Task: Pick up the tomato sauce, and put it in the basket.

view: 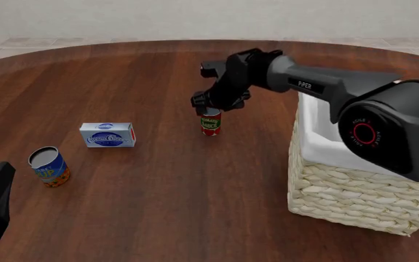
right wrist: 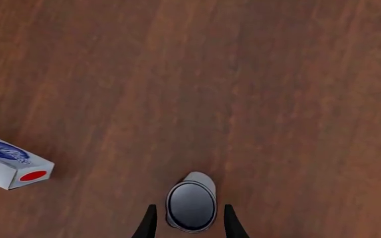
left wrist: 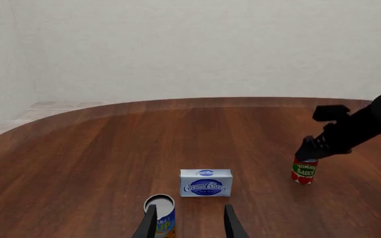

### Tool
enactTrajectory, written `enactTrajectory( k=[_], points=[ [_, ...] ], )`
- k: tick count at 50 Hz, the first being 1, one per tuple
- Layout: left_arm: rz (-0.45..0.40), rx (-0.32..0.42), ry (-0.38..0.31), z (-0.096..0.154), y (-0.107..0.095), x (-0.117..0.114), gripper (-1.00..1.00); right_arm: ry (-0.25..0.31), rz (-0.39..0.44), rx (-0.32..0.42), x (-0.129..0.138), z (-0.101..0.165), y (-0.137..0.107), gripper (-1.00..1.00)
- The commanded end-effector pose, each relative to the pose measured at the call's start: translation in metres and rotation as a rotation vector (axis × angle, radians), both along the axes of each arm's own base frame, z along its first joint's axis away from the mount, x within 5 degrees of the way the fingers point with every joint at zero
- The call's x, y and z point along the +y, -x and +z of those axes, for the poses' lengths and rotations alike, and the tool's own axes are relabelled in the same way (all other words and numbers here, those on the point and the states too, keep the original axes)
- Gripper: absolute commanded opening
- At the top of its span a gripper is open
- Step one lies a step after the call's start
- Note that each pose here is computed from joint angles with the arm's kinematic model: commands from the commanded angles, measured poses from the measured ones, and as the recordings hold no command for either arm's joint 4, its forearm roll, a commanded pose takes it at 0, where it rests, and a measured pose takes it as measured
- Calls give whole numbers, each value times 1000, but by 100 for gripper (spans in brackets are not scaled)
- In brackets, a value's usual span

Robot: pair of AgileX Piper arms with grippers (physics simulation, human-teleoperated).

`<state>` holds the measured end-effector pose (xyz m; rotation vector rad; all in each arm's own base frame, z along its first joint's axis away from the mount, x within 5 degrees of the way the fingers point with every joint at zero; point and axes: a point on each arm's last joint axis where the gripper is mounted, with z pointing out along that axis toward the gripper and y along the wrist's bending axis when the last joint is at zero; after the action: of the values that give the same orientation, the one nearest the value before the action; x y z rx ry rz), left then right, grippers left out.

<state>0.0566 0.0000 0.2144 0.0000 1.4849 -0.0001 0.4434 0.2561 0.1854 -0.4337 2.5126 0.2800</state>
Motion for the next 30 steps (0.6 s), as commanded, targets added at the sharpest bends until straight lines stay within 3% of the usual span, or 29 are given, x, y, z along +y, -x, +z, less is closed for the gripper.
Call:
enactTrajectory(
  k=[1,30],
  points=[
    [0,0,0,0,0,0,100,4,-2,8,0,-11,-1,100],
    [0,0,0,0,0,0,100,7,-13,36,4,-40,-2,100]
  ],
)
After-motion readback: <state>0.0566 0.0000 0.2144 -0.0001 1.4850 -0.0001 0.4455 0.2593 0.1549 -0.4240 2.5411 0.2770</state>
